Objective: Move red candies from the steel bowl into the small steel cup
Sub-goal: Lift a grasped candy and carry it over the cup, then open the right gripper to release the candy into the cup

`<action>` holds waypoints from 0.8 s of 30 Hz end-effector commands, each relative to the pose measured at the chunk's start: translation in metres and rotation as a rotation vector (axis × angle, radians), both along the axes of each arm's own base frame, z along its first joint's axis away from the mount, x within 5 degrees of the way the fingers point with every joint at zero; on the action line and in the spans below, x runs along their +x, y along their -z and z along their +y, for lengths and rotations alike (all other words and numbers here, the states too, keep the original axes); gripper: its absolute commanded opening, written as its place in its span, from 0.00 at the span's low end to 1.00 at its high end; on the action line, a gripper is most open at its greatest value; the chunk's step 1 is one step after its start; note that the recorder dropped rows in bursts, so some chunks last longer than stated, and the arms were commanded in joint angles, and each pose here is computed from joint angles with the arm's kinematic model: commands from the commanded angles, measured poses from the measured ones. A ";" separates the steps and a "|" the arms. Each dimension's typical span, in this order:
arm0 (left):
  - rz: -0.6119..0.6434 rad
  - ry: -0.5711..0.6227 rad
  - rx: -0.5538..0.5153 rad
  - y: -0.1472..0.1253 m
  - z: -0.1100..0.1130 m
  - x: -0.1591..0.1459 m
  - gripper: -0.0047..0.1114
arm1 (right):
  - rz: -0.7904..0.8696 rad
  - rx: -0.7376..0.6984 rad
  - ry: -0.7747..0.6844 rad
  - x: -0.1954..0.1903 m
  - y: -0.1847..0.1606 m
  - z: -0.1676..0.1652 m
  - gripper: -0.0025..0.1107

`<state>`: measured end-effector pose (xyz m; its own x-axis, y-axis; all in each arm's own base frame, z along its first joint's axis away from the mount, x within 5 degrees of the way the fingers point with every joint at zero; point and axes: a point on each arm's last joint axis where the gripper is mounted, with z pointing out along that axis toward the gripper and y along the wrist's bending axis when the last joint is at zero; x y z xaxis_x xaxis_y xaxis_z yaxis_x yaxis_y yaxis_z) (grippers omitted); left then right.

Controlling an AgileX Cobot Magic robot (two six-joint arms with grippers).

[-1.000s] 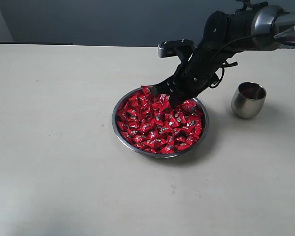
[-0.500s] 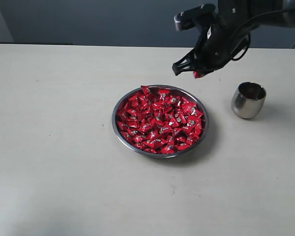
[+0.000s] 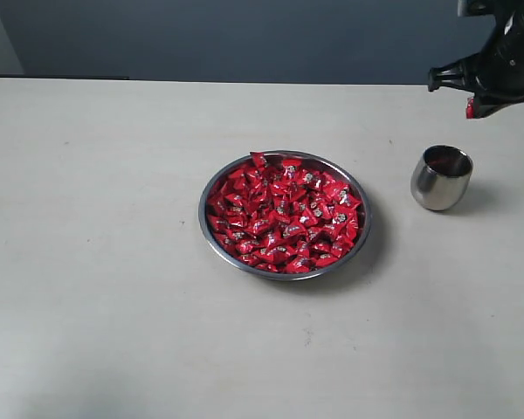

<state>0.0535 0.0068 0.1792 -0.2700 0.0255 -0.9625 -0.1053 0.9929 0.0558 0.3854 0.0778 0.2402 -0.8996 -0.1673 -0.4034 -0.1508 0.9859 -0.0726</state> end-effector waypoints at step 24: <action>-0.022 0.004 0.002 -0.004 0.000 0.000 0.04 | 0.056 0.087 -0.043 -0.013 0.031 0.000 0.21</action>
<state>0.0535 0.0068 0.1792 -0.2700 0.0255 -0.9625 -0.1053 0.9929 0.0558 0.3727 0.0796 0.2096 -0.9141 -0.1696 -0.3683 -0.1922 0.9810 0.0252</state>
